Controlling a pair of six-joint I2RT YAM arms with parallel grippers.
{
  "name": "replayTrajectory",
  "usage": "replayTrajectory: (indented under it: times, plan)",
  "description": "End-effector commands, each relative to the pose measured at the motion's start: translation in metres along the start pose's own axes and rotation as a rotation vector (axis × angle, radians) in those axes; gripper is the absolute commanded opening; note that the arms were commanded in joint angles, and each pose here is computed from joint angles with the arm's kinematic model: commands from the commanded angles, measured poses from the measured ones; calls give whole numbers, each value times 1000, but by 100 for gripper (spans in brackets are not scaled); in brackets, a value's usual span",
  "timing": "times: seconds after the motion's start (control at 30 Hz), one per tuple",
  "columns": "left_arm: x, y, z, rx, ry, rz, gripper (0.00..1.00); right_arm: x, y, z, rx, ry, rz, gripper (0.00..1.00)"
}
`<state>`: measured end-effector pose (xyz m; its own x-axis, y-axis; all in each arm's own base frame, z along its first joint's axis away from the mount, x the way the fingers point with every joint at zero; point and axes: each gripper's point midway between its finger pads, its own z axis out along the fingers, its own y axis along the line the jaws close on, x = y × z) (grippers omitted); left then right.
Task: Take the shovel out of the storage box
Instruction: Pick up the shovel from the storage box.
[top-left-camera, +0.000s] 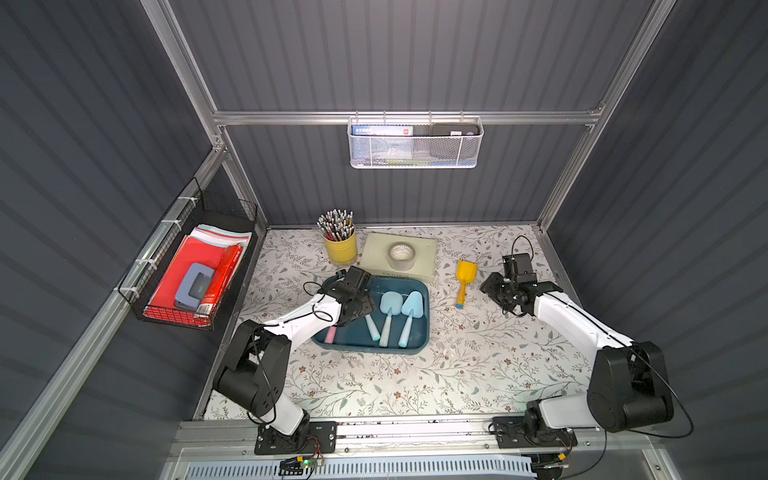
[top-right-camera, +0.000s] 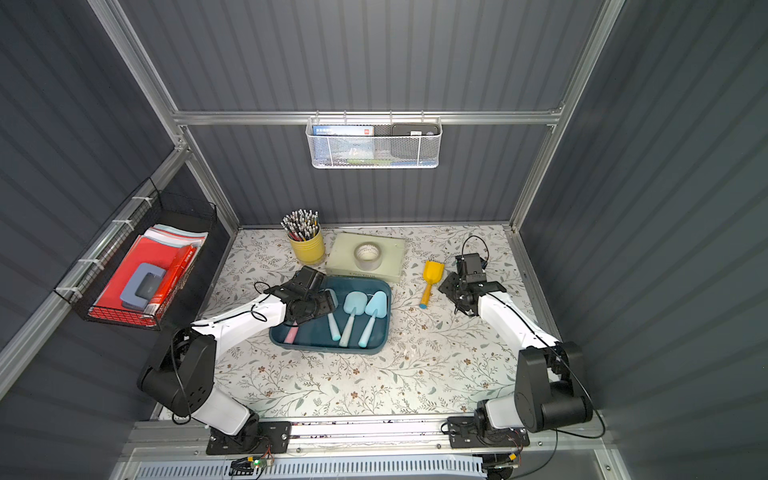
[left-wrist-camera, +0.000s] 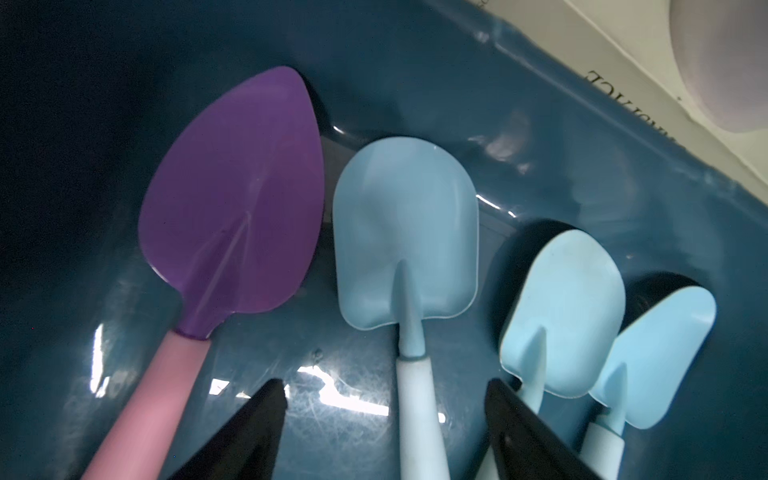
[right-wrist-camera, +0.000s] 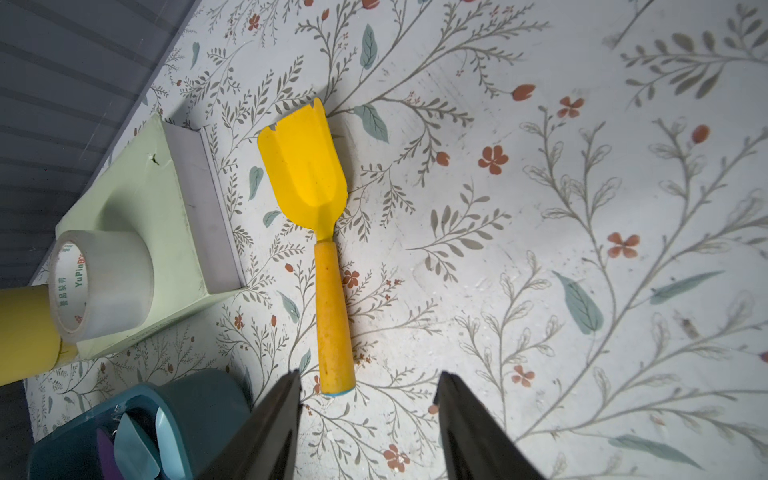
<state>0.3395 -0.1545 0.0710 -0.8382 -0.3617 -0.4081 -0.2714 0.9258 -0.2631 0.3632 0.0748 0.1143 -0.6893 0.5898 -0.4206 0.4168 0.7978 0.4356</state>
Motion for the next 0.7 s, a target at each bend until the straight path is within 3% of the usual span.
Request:
replayTrajectory:
  times: [0.0,0.13,0.33,0.67]
  plan:
    - [0,-10,-2,69,-10,-24,76,6,0,1,-12,13,-12,57]
    - [-2,-15,0,108,-37,-27,72,9,1,5,-21,27,-13,57]
    - [3,5,10,18,-47,-41,70,12,-1,8,-17,36,-17,57]
    - [1,1,19,74,-95,-35,66,17,2,16,-37,65,-8,57]
